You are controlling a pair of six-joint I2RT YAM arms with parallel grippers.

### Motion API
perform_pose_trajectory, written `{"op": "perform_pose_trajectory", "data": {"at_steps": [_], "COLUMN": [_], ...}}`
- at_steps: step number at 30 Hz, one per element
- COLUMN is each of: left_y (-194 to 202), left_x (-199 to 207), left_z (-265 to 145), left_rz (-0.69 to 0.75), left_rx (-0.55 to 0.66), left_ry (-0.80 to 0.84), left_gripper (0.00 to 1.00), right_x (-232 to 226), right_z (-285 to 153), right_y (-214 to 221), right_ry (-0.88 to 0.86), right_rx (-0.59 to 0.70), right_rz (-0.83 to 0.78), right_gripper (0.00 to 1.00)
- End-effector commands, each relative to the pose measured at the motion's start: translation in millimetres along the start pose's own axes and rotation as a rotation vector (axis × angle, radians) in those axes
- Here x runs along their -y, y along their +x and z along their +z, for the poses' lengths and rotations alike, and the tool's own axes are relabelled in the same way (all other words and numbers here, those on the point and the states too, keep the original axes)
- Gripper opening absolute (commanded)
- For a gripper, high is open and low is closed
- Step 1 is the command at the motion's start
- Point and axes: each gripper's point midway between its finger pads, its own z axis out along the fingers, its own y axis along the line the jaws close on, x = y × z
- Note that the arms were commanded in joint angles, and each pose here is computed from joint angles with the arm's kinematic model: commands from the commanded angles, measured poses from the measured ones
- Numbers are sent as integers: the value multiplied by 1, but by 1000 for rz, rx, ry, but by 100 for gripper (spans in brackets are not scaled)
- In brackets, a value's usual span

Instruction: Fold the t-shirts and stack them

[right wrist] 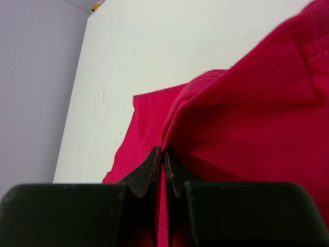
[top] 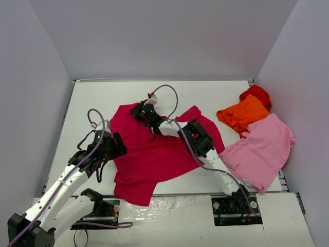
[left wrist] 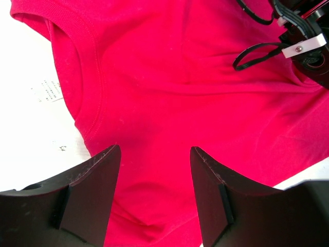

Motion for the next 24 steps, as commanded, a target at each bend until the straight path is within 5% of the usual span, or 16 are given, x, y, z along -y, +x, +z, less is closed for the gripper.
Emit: {"op": "perform_pose_trajectory", "data": {"at_steps": [1,8,13,15,24], "left_y": [-21,-14,-12,-13,-17], "left_x": [19,15,15,15,20], "left_z": [-6,-1,1,2,3], "left_rz": [-1,-7,-8,-7,0], "left_rx": [64,48,43,44,41], "left_ry": [63,56,57,57,59], "left_gripper": [53,53,53,53,53], "right_x": [-52,-45,5,13,-13], "right_z": [-6,-21,-12,-16,-34], "right_y": [-79,-178,-207,-212,-209], "right_ry": [-189,-339,-506,-594,-491], "right_rx": [211,481,552,553,383], "right_rz": [143,350,747,826,480], "right_gripper": [0,0,56,67,72]}}
